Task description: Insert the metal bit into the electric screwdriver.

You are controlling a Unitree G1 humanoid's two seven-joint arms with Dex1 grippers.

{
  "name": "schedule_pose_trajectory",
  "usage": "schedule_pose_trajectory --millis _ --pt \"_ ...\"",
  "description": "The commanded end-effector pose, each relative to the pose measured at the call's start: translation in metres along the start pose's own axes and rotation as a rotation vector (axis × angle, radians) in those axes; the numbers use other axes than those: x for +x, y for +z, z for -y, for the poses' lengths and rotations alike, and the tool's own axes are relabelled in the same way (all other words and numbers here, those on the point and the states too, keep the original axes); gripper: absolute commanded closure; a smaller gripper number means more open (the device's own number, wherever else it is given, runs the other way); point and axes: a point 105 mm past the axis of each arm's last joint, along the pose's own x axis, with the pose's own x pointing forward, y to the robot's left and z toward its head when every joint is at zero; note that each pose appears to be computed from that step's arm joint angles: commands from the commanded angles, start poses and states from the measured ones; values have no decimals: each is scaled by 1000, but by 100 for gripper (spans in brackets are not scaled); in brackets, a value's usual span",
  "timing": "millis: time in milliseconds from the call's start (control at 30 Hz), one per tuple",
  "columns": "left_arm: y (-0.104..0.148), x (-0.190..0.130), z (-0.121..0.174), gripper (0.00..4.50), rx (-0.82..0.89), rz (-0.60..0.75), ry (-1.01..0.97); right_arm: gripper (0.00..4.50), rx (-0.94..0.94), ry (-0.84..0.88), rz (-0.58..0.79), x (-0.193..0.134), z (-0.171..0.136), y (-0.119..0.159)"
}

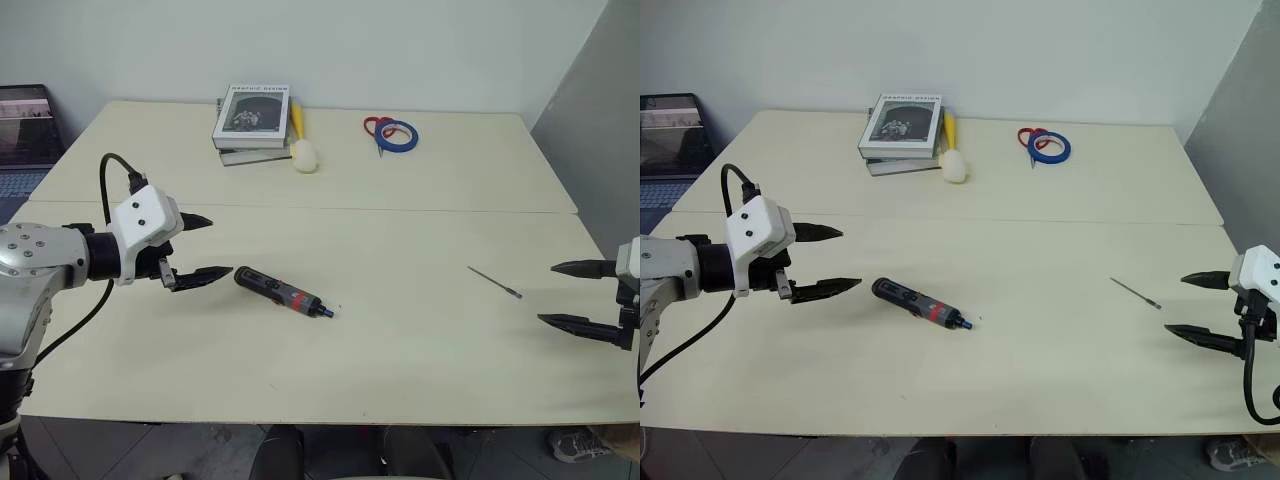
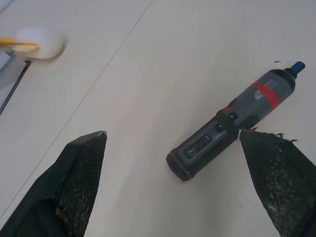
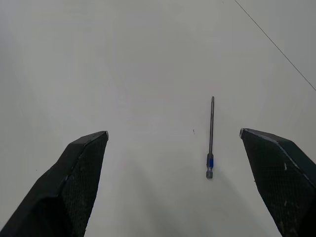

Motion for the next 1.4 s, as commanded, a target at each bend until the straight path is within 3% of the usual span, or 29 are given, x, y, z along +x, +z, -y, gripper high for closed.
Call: schedule_pose_trajectory --millis 33,533,867,1167,1400 --pt "11 -1 -3 3 46 25 4 0 -47 -24 6 -8 3 10" --pt "6 2 -4 3 61 21 -9 0 32 -8 24 -7 -2 12" --pt "19 12 1 3 146 38 -103 0 -41 -12 35 2 -15 22" --pt "32 33 32 3 314 -7 -349 0 -70 40 35 16 -46 50" --pt "24 57 52 3 439 -103 -552 0 20 117 -28 27 -75 64"
